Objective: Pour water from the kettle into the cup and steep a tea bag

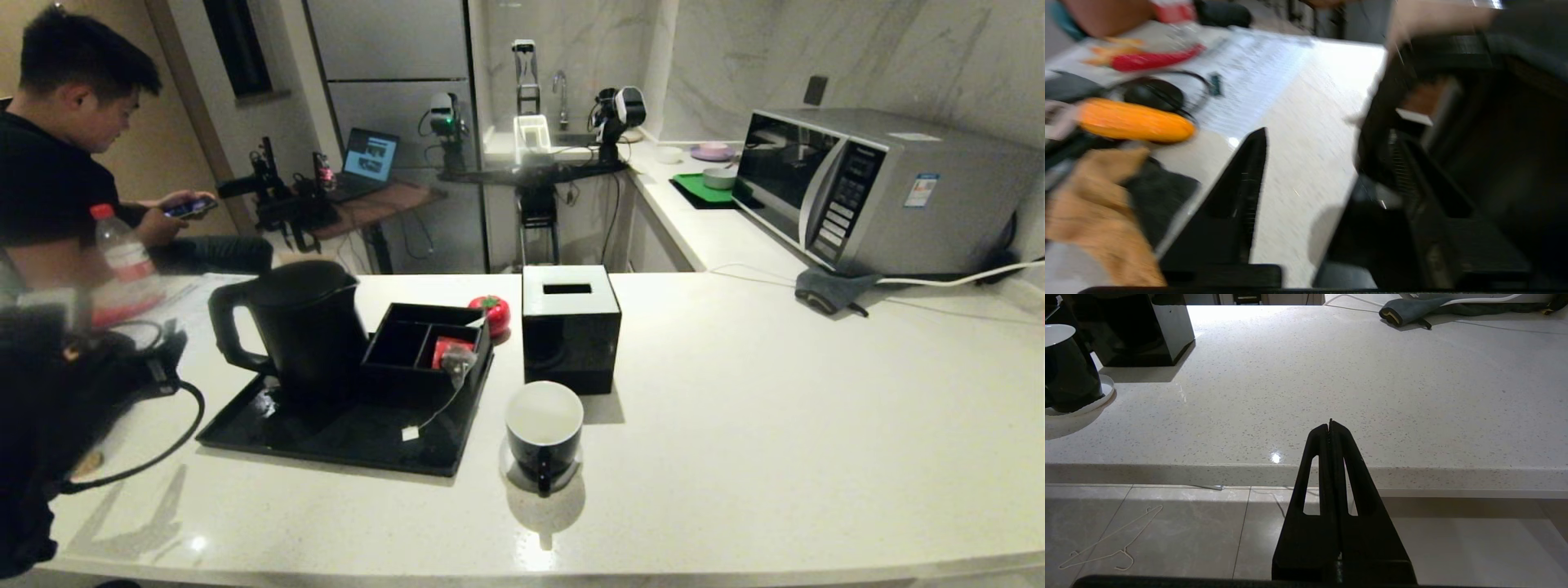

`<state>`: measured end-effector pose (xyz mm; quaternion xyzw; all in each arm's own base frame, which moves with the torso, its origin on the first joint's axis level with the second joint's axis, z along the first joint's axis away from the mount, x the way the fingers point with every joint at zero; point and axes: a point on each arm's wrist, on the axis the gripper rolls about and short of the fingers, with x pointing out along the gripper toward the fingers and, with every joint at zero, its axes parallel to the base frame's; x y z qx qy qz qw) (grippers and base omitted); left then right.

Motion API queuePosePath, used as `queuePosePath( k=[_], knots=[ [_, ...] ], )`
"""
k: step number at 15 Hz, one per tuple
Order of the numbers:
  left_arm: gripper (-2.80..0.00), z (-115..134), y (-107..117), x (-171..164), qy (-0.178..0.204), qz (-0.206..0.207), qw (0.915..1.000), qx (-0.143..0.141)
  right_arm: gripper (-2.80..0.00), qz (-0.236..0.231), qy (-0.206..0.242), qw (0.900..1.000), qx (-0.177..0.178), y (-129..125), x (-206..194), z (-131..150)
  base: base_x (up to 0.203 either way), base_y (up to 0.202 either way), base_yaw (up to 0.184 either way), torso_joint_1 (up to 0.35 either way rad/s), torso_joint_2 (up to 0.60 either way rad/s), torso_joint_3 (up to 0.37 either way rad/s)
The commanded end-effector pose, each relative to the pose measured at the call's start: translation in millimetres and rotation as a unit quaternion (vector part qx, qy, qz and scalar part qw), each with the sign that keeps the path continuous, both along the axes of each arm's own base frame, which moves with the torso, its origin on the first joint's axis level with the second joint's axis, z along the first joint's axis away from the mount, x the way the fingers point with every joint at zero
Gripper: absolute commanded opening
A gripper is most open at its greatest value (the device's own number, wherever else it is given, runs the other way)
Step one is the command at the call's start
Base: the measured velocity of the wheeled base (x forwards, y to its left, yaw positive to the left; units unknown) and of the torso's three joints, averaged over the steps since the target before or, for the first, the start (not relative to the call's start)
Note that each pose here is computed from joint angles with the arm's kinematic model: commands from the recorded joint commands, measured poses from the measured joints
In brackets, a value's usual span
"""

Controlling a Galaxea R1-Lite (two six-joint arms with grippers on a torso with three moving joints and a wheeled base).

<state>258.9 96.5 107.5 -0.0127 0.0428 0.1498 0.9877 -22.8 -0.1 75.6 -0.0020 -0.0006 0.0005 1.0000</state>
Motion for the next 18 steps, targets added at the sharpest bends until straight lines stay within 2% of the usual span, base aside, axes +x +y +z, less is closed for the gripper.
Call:
queuePosePath(
  k=[1,4,9,12,18],
  knots=[
    [0.0,-18,-1,2,0.018,-0.017,0.9997,-0.006,-2.8,0.0,0.0,1.0,0.0,0,0,0,0.0,0.0,0.0,0.0,0.0,0.0],
    [0.0,-29,-2,9,0.016,-0.039,0.9991,-0.004,-2.8,0.0,0.0,1.0,0.0,0,0,0,0.0,0.0,0.0,0.0,0.0,0.0],
    [0.0,-45,4,20,0.03,-0.038,0.9988,-0.001,-2.8,0.0,0.0,1.0,0.0,0,0,0,0.0,0.0,0.0,0.0,0.0,0.0],
    [0.0,-45,12,36,0.013,-0.038,0.9992,0.007,-2.8,0.0,0.0,1.0,0.0,0,0,0,0.0,0.0,0.0,0.0,0.0,0.0],
    [0.0,-47,18,56,-0.009,-0.099,0.995,0.01,-2.8,0.0,0.0,1.0,0.0,0,0,0,0.0,0.0,0.0,0.0,0.0,0.0]
  ],
)
